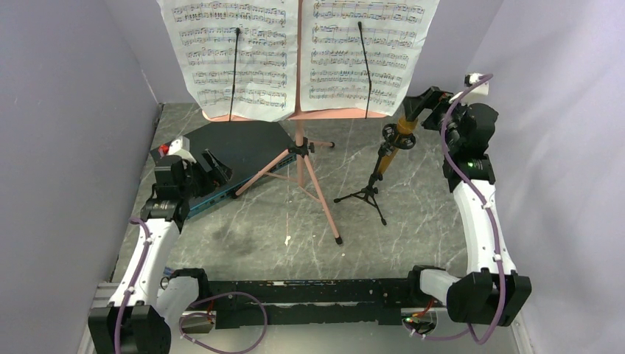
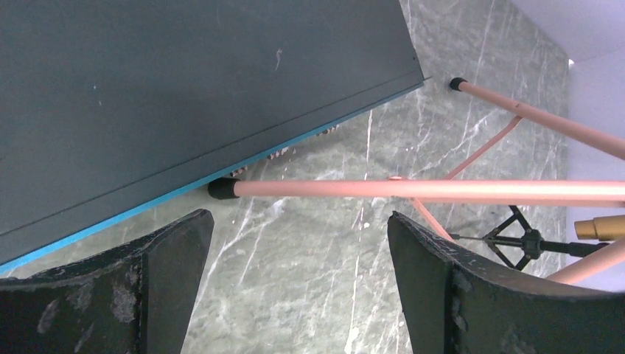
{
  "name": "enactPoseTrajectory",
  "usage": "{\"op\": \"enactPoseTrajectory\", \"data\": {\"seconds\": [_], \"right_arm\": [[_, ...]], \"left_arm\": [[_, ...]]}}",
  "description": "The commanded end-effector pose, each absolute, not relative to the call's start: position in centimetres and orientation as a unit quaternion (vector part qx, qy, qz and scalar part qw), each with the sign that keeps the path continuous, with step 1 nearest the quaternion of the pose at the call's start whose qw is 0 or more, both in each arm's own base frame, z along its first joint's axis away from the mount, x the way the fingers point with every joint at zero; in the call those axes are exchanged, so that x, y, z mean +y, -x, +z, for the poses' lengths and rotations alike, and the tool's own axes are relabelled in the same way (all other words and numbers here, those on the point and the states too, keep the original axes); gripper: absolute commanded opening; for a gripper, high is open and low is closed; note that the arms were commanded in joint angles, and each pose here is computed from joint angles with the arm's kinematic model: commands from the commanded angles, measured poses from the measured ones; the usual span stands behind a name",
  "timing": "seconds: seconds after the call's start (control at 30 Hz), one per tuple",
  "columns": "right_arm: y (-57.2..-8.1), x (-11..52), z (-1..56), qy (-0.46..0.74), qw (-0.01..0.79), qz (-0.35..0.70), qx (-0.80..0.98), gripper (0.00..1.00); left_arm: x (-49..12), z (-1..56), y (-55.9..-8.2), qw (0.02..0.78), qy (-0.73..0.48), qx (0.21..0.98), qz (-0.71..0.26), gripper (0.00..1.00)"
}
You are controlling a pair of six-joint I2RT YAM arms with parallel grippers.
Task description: Set up the instrument practice props
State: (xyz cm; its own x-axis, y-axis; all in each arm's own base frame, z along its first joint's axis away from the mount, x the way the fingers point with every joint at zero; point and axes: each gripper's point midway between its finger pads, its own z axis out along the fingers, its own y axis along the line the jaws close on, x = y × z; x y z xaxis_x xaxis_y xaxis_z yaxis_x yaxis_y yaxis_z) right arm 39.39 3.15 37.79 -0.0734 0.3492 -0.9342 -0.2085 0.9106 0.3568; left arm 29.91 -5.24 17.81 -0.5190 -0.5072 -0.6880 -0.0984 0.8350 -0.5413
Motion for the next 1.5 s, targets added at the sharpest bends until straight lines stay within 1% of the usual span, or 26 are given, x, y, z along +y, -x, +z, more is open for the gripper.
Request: {"op": "enactPoseTrajectory", "data": {"seconds": [0.0, 0.1, 0.23, 0.33, 0.43, 0.6, 0.8, 0.97, 1.17, 1.33, 1.4, 1.47], "right_arm": [[-40.8, 0.5, 39.0, -0.109, 0.700, 0.163, 0.687, 1.00], [-42.0, -1.7, 37.6, -0.159, 0.691, 0.133, 0.693, 1.00], [-43.4, -4.6, 34.8, -0.215, 0.660, 0.099, 0.713, 1.00], [-43.8, -7.0, 33.4, -0.256, 0.650, 0.096, 0.709, 1.00], [-43.8, -8.1, 31.5, -0.285, 0.640, 0.101, 0.706, 1.00], [-42.1, -9.7, 28.1, -0.324, 0.635, 0.062, 0.699, 1.00], [-38.8, -11.9, 21.3, -0.374, 0.604, -0.008, 0.704, 1.00], [-35.9, -12.8, 16.9, -0.385, 0.588, -0.054, 0.709, 1.00], [-33.5, -12.8, 15.3, -0.374, 0.587, -0.079, 0.714, 1.00], [-32.9, -12.0, 14.3, -0.345, 0.618, -0.068, 0.703, 1.00], [-31.8, -12.3, 13.5, -0.350, 0.626, -0.088, 0.692, 1.00], [-31.6, -12.0, 13.9, -0.332, 0.653, -0.088, 0.675, 1.00]], "left_arm": [[-5.1, 19.3, -32.1, 0.499, 0.189, 0.810, -0.243, 0.94], [-5.1, 19.4, -32.7, 0.513, 0.189, 0.800, -0.248, 0.94], [-5.7, 20.2, -33.0, 0.541, 0.170, 0.778, -0.271, 0.94], [-5.5, 20.7, -32.8, 0.563, 0.164, 0.764, -0.269, 0.94], [-4.9, 20.8, -32.5, 0.581, 0.172, 0.752, -0.258, 0.94], [-3.7, 20.8, -31.7, 0.614, 0.191, 0.728, -0.236, 0.94], [-2.1, 20.3, -31.0, 0.639, 0.216, 0.708, -0.208, 0.94], [-1.2, 19.1, -30.8, 0.630, 0.243, 0.714, -0.187, 0.94], [0.2, 18.5, -31.0, 0.646, 0.262, 0.699, -0.159, 0.94], [1.7, 17.9, -30.7, 0.679, 0.280, 0.665, -0.137, 0.94], [2.9, 17.5, -30.4, 0.687, 0.294, 0.655, -0.108, 0.94], [3.9, 16.9, -30.1, 0.690, 0.294, 0.657, -0.075, 0.94]]}}
